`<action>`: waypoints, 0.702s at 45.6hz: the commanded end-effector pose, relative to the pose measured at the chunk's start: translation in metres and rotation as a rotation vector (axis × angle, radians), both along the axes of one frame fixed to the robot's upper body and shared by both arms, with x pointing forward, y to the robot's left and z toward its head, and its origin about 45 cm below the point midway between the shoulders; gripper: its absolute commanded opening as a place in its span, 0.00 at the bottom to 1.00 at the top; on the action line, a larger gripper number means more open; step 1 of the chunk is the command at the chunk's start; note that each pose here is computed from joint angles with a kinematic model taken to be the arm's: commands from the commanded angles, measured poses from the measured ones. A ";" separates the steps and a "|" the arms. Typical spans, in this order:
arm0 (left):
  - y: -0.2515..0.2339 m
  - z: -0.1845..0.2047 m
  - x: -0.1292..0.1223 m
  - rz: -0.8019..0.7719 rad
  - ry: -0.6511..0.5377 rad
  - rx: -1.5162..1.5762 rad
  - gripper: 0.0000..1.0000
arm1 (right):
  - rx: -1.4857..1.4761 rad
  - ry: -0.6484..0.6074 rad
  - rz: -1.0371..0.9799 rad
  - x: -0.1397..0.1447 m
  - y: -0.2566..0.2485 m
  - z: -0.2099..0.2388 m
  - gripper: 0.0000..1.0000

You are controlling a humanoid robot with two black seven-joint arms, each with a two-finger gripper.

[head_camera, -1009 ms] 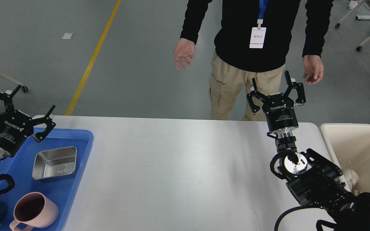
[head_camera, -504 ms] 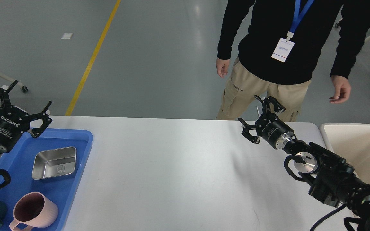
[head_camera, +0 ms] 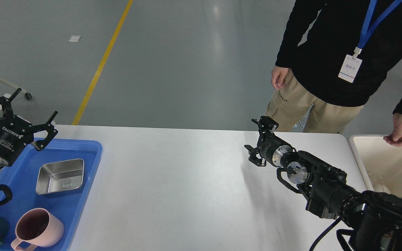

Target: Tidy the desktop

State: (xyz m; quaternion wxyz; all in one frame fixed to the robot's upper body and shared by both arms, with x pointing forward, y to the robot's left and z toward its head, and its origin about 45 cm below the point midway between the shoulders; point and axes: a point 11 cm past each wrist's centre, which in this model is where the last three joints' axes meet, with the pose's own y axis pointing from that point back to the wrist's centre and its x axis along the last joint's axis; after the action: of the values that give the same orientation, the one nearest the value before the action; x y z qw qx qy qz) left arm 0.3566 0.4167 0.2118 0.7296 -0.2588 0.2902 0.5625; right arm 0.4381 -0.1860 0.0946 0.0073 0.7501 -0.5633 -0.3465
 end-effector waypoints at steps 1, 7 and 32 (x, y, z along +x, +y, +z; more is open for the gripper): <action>0.000 0.000 0.000 0.001 0.001 0.000 0.98 | 0.151 -0.046 -0.069 0.016 -0.011 0.026 1.00; -0.002 -0.003 0.000 -0.001 0.019 -0.008 0.98 | 0.263 -0.108 -0.095 0.024 -0.027 0.043 1.00; -0.014 0.001 0.047 0.019 0.166 0.013 0.98 | 0.400 -0.169 -0.174 0.011 -0.092 0.052 1.00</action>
State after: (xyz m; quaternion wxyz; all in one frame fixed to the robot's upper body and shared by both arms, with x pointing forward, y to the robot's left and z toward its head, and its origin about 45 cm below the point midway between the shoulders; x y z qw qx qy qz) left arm 0.3932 0.4056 0.2105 0.7026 -0.2166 0.3374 0.5879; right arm 0.4491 -0.2738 0.1471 -0.2117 0.7192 -0.5387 -0.3842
